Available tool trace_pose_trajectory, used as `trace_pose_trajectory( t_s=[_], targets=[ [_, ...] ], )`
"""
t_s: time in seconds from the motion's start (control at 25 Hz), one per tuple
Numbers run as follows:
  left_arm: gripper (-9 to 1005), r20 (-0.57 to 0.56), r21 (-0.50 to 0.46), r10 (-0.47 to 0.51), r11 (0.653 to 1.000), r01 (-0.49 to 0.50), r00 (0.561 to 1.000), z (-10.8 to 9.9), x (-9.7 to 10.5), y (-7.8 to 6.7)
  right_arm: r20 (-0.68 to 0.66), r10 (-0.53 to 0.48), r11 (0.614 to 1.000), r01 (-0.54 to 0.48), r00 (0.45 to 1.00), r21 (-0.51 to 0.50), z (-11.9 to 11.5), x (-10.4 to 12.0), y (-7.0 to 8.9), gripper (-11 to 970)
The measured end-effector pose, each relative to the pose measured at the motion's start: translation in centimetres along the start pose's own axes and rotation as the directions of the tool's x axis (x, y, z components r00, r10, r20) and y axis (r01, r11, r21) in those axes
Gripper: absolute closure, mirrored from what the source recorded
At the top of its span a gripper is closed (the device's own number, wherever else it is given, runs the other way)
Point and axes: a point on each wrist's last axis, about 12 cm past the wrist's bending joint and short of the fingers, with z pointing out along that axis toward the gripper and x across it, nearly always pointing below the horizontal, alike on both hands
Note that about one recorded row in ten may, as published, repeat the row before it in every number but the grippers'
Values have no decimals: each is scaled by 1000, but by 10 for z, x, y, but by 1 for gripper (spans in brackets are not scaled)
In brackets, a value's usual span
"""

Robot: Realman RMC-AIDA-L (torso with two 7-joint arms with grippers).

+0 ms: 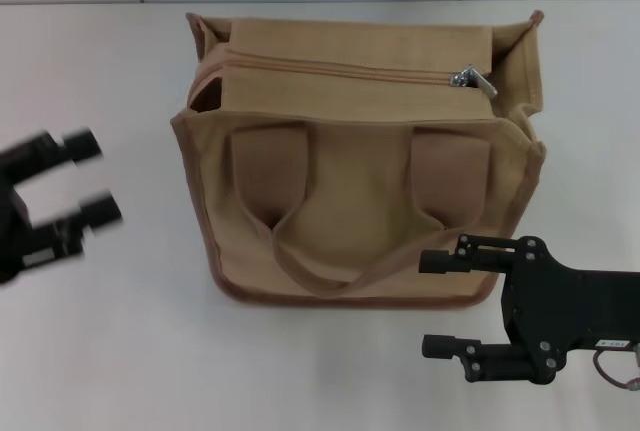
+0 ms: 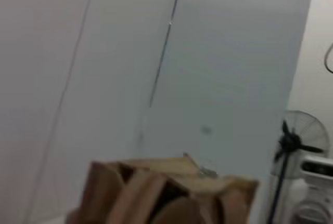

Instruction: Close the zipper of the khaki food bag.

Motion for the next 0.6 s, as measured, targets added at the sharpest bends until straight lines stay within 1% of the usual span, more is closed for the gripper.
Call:
trace_pose_trajectory(
  t_s=[0.04,0.08,0.12,0.16,0.2,0.28,0.32,0.36,0.4,0.44,0.6],
  targets=[
    [363,0,0,0,1000,0,1000,0,0,0,1,1,1000,-1,1000,-1,0,0,0,246],
    [306,-27,34,-12,999,13,1000,4,3,-2,1,3,1000,-3,1000,-1,1,0,0,246],
    [249,-75,111,-23,993,32,997,17,10,-6,4,12,1000,-12,1000,-3,2,1,0,246],
    [192,-87,135,-22,990,34,996,22,12,-8,5,14,1000,-14,1000,-3,2,1,0,246],
    [190,-87,135,-22,990,34,996,22,12,-8,5,18,1000,-18,1000,-6,3,1,1,246],
    [185,-106,194,-1,981,21,994,34,19,-12,3,22,1000,-22,1000,-9,3,2,1,246],
    [183,-109,234,32,972,-5,994,43,24,-17,-3,29,1000,-29,1000,-12,5,3,1,245],
    [181,-109,234,32,972,-5,994,43,24,-17,-3,29,1000,-29,1000,-12,5,3,1,245],
    [178,-105,264,77,963,-47,991,50,29,-21,-14,39,999,-39,999,-15,6,5,1,245],
    [176,-105,264,77,963,-47,991,50,29,-21,-14,39,999,-39,999,-15,6,5,1,245],
    [169,-100,260,127,961,-97,987,55,39,-24,-43,68,997,-69,997,-24,12,12,3,245]
  ],
)
